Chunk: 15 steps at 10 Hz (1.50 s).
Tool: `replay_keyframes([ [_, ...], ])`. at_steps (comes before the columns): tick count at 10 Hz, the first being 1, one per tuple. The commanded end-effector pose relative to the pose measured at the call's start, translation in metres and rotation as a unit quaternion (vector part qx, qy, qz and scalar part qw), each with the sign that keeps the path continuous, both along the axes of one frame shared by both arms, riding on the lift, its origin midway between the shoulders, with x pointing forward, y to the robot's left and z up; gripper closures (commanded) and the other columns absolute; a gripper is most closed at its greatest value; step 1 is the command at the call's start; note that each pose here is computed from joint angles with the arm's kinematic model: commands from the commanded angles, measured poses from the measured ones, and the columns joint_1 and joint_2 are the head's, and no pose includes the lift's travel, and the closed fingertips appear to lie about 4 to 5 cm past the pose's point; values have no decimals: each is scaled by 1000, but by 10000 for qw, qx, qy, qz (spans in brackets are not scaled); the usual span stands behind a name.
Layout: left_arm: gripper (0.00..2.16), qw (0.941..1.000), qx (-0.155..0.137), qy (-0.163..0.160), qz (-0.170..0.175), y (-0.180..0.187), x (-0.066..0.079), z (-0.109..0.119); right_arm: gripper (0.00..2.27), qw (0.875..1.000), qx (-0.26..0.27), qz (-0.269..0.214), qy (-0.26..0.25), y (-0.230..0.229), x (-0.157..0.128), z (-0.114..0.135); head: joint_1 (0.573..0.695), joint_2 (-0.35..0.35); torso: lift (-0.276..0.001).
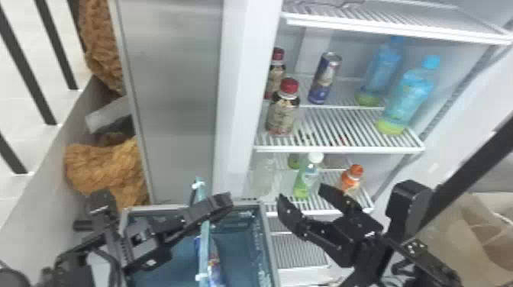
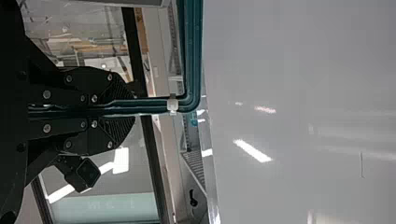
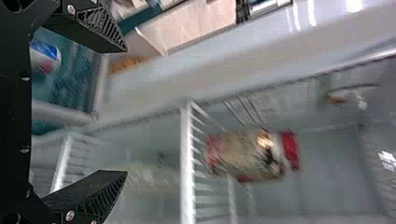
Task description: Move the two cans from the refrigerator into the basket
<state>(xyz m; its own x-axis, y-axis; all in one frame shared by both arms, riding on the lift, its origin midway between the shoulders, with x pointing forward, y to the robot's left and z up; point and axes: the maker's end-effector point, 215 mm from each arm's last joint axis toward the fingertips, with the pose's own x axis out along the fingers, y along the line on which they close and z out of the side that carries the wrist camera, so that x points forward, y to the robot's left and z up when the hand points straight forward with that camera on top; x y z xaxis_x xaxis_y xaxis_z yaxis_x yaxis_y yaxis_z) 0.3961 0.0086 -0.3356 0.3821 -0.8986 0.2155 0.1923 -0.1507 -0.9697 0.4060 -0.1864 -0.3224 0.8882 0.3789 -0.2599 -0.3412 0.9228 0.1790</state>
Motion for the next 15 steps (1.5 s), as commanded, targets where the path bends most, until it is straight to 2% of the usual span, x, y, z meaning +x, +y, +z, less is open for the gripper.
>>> replay_keyframes([
  [1,1191,10000,-10,-21,25,0,2,2,113,9994,-75,-254,-226,-22,4,13,695,-242,-31],
  [5,1191,9999,-20,-103,38,0,8,8,108,9926,-234,-925,-749,-79,12,44,695,-306,-31],
  [7,1191,9999,-21,-125,61,1,10,10,105,9889,-266,-1103,-955,-91,25,58,695,-343,-31],
  [11,1191,9999,-14,-124,51,0,9,9,105,9825,-101,-1409,-1213,-111,58,62,695,-350,-31],
  [15,1191,9999,-27,-112,41,0,8,9,104,9784,-132,-1573,-1333,-130,105,64,695,-350,-31],
])
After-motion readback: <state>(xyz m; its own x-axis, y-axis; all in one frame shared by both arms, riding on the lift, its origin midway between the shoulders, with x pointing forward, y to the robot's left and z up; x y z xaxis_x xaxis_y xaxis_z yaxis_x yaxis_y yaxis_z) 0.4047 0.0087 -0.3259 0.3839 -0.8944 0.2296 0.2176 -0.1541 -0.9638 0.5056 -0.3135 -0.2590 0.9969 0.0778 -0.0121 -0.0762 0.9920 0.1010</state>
